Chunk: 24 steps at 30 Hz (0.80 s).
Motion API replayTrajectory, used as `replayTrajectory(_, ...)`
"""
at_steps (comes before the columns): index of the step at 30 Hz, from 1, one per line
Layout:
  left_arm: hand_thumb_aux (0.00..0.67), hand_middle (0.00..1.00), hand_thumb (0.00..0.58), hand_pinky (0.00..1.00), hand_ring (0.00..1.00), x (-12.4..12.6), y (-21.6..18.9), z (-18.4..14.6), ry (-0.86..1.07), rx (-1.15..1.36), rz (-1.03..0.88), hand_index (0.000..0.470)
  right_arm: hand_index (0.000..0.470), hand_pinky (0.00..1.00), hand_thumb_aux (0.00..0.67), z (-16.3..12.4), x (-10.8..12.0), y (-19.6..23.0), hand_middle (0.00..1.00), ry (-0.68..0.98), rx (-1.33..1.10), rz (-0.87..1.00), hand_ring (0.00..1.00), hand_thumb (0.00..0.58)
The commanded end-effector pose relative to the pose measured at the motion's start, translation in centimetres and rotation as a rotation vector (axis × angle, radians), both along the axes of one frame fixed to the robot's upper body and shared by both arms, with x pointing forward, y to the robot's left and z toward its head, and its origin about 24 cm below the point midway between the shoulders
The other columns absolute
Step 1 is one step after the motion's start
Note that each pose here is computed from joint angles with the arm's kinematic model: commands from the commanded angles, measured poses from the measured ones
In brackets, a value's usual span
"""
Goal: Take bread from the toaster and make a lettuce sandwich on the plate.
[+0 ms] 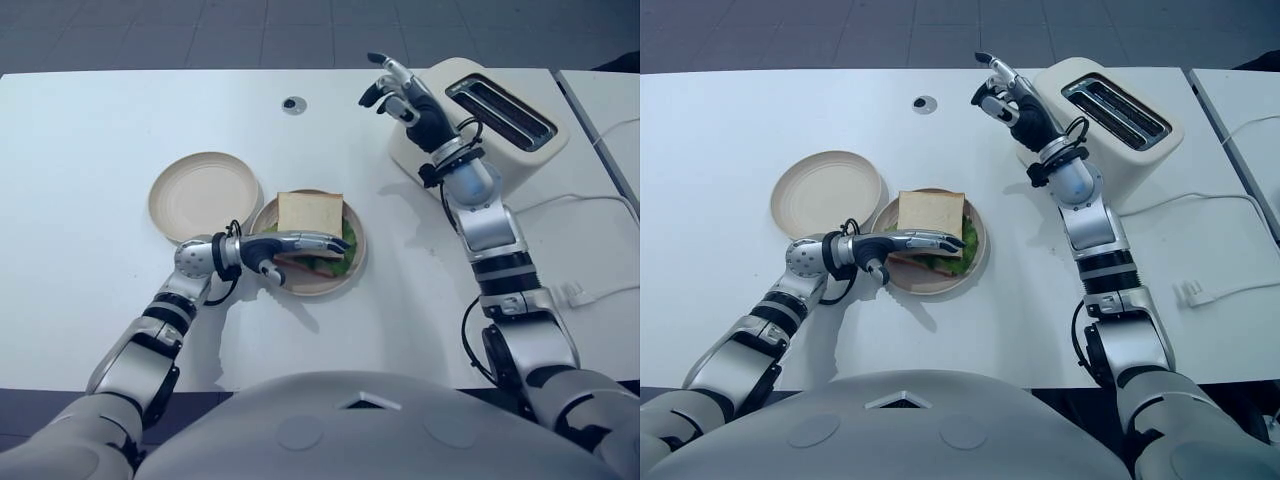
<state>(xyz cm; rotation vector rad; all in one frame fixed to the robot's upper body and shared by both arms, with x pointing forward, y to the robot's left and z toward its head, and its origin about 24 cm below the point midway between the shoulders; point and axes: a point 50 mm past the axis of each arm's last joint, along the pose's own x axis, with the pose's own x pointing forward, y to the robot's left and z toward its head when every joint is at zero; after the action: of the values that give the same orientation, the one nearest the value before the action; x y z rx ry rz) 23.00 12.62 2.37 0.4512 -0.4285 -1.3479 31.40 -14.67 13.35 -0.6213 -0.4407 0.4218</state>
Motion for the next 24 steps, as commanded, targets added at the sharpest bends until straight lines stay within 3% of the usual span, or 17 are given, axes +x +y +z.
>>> replayTrajectory(1, 0.328, 0.0, 0.429, 0.0, 0.0, 0.5, -0.2, 2.4, -0.051, -0.139, 0.037, 0.23, 0.212, 0.75, 0.302, -0.8, -1.4, 0.0, 0.75, 0.099, -0.007, 0.183, 0.75, 0.405)
replayTrajectory(2, 0.67, 0.05, 0.58, 0.05, 0.05, 0.3, 0.1, 3.3, -0.054, -0.186, 0.024, 0.47, 0.47, 1.0, 0.67, -1.4, -2.3, 0.2, 1.0, 0.154, -0.051, 0.282, 1.0, 0.58)
replayTrajectory(3, 0.67, 0.3, 0.58, 0.3, 0.3, -0.3, 0.4, 4.0, -0.054, -0.221, -0.009, 0.47, 0.47, 1.0, 0.67, -2.1, -3.5, 0.1, 1.0, 0.194, -0.142, 0.387, 1.0, 0.58)
replayTrajectory(5, 0.67, 0.59, 0.58, 0.59, 0.59, -1.8, 1.0, 4.7, -0.043, -0.238, -0.085, 0.47, 0.47, 1.0, 0.67, -2.5, -5.6, -0.6, 1.0, 0.243, -0.249, 0.548, 1.0, 0.58)
replayTrajectory(6, 0.67, 0.86, 0.58, 0.86, 0.86, -2.8, 1.5, 5.0, -0.012, -0.251, -0.137, 0.47, 0.47, 1.0, 0.67, -2.5, -6.9, -0.8, 1.0, 0.272, -0.283, 0.637, 1.0, 0.58)
replayTrajectory(7, 0.67, 1.0, 0.58, 1.0, 1.0, -3.9, 2.1, 5.2, 0.026, -0.253, -0.197, 0.47, 0.47, 1.0, 0.67, -2.8, -8.1, -1.2, 1.0, 0.309, -0.318, 0.719, 1.0, 0.58)
replayTrajectory(10, 0.67, 1.0, 0.58, 1.0, 1.0, -6.0, 3.9, 3.3, 0.092, -0.072, -0.306, 0.47, 0.47, 1.0, 0.67, -4.5, -11.1, -2.4, 1.0, 0.469, -0.43, 0.925, 1.0, 0.58)
replayTrajectory(17, 0.67, 0.9, 0.58, 0.9, 0.9, -5.9, 5.6, -2.7, 0.254, 0.347, -0.261, 0.47, 0.47, 1.0, 0.67, -7.9, -13.1, -2.8, 1.0, 0.742, -0.527, 1.111, 1.0, 0.58)
replayTrajectory(19, 0.67, 0.91, 0.58, 0.91, 0.91, -4.3, 5.5, -3.9, 0.264, 0.412, -0.16, 0.47, 0.47, 1.0, 0.67, -8.9, -12.3, -2.5, 1.0, 0.772, -0.523, 1.094, 1.0, 0.58)
replayTrajectory(24, 0.67, 0.91, 0.58, 0.91, 0.91, 0.6, 4.1, -5.1, 0.128, 0.53, 0.141, 0.47, 0.47, 1.0, 0.67, -10.2, -7.4, -0.7, 1.0, 0.647, -0.457, 0.834, 1.0, 0.58)
